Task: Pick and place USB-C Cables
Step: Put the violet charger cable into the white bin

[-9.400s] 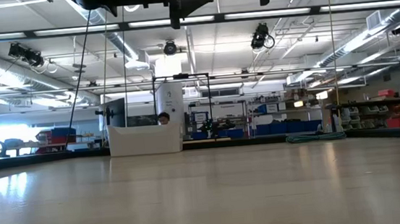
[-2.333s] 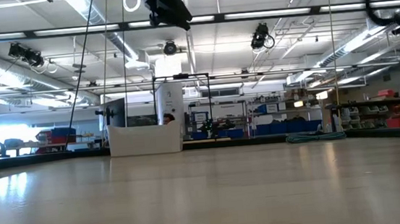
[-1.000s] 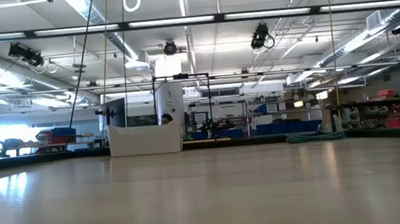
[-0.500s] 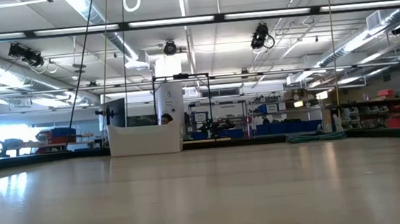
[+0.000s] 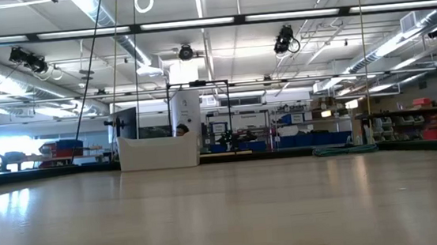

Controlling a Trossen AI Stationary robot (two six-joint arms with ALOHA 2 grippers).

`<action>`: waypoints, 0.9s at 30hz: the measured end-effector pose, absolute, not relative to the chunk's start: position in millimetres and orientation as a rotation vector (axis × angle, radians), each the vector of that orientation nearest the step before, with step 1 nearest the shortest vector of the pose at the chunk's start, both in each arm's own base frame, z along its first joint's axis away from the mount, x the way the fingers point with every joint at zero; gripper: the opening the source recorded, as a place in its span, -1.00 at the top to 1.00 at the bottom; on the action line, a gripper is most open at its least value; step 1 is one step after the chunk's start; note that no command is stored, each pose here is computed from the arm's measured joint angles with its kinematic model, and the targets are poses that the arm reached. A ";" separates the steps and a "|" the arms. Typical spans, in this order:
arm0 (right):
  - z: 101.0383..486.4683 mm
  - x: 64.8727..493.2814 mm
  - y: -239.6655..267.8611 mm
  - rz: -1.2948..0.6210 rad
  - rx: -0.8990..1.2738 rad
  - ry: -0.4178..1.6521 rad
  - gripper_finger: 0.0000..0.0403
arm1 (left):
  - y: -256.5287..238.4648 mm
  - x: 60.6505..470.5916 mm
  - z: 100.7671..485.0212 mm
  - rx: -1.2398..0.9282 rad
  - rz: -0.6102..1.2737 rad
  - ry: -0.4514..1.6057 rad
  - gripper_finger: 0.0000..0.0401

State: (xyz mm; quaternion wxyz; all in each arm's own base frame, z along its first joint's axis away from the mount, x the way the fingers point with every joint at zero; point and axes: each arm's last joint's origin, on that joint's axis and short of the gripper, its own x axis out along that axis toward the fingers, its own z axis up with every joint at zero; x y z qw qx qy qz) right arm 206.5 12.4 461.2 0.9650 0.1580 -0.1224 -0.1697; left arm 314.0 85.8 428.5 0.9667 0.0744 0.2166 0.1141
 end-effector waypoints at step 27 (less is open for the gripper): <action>446.2 221.7 21.0 -0.421 0.356 -0.166 0.40 | 242.2 228.6 187.5 0.343 0.260 1.373 0.84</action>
